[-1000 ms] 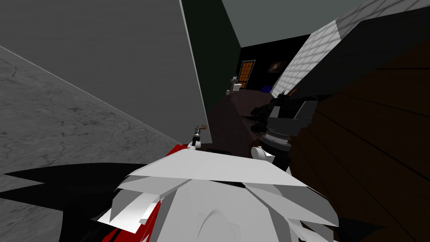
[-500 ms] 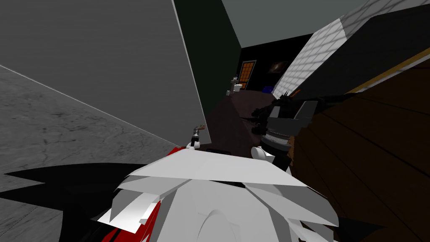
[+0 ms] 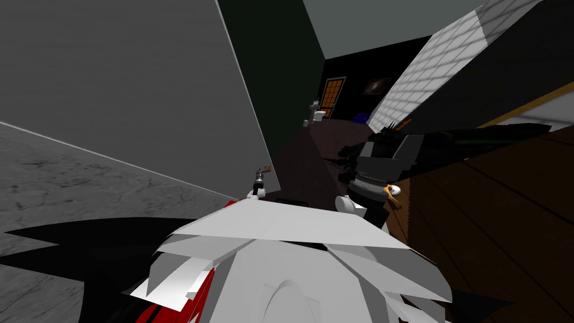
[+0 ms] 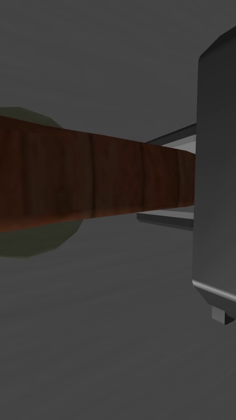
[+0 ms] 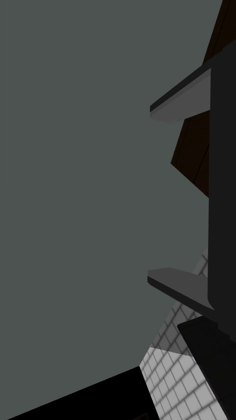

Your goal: Push the door open

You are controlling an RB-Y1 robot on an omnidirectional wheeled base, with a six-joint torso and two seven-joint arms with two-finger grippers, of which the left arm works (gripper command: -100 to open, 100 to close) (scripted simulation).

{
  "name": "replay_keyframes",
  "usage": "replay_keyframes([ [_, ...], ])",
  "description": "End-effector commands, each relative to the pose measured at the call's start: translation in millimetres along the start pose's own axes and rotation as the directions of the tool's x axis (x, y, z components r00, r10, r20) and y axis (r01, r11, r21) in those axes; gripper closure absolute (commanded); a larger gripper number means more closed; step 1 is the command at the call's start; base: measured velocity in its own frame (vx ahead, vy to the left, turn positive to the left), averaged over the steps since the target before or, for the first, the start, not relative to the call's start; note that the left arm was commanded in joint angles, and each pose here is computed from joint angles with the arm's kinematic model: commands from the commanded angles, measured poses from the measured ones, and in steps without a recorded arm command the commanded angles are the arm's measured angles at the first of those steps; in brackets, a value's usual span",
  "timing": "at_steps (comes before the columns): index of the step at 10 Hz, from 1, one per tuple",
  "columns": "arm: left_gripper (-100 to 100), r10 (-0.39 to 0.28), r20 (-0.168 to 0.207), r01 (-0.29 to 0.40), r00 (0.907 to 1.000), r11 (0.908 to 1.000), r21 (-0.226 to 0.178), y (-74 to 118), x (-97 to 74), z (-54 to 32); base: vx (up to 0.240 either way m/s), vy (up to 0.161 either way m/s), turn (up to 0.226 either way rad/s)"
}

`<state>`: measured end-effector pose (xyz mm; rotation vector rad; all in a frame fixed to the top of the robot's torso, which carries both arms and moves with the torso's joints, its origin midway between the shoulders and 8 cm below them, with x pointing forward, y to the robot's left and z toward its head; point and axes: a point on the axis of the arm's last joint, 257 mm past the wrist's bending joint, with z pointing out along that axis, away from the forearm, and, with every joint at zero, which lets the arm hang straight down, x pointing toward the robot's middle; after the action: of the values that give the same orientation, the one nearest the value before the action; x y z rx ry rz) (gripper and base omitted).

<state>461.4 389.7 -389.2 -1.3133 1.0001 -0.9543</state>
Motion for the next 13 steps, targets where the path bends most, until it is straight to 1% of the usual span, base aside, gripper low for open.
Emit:
replay_keyframes([
  [1, 100, 0.005, 0.032, -0.005, 0.9995, 1.0000, 0.008, -4.3, -16.1, 1.0, 0.148, -0.023, 0.045],
  [5, 100, 0.001, 0.101, -0.002, 0.9949, 1.0000, 0.007, -3.9, -44.7, -1.7, 0.205, -0.053, 0.068],
  [6, 100, 0.001, 0.101, -0.002, 0.9949, 1.0000, 0.007, -3.9, -44.7, -1.7, 0.149, -0.035, 0.033],
  [7, 100, -0.003, 0.134, 0.002, 0.9910, 1.0000, 0.006, -3.1, -57.2, -4.0, 0.174, -0.050, 0.062],
  [8, 100, -0.004, 0.142, 0.004, 0.9899, 1.0000, 0.006, -2.8, -60.3, -4.7, 0.204, -0.044, 0.079],
  [13, 100, -0.020, 0.210, 0.020, 0.9774, 0.9998, 0.001, 1.1, -82.7, -12.3, 0.189, -0.044, 0.061],
])
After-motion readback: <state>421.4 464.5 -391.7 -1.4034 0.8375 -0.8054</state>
